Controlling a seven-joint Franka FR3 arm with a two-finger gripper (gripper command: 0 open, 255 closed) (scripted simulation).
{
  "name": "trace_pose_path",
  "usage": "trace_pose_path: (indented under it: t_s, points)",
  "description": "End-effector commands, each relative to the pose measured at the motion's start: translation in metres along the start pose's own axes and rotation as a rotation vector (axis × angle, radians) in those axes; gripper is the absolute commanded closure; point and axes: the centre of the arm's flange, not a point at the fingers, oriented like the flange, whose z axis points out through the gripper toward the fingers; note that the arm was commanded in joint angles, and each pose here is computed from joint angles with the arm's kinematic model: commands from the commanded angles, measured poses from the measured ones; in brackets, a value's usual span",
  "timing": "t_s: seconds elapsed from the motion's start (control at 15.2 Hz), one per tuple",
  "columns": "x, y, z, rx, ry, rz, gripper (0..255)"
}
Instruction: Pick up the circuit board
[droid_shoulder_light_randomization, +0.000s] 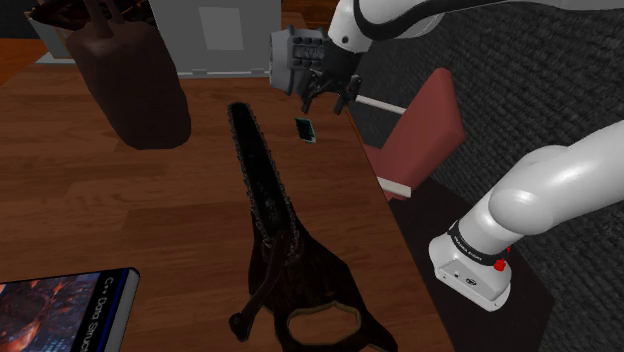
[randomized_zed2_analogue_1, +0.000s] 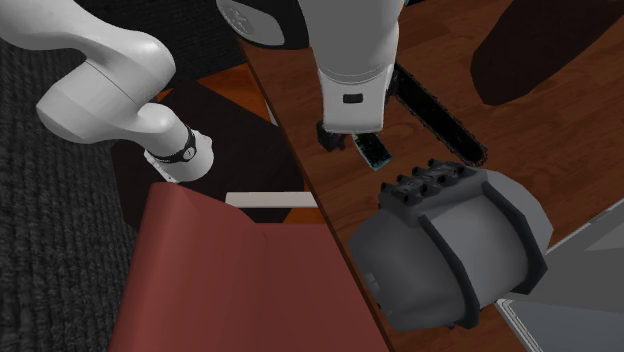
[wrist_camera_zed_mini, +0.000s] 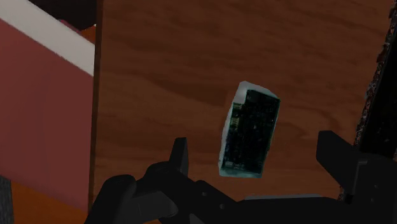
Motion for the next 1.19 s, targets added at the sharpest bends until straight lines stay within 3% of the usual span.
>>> trace_pose_path:
  t_s: [0.0, 0.66, 0.73, 1.12]
  points:
    - [0.012, -0.011, 0.02, 0.016, 0.021, 0.052, 0]
    - [0.016, -0.007, 0.065, 0.022, 0.029, 0.071, 0]
    - [0.015, -0.007, 0.066, 0.022, 0.029, 0.071, 255]
    - [0.014, -0.007, 0.066, 0.021, 0.029, 0.071, 255]
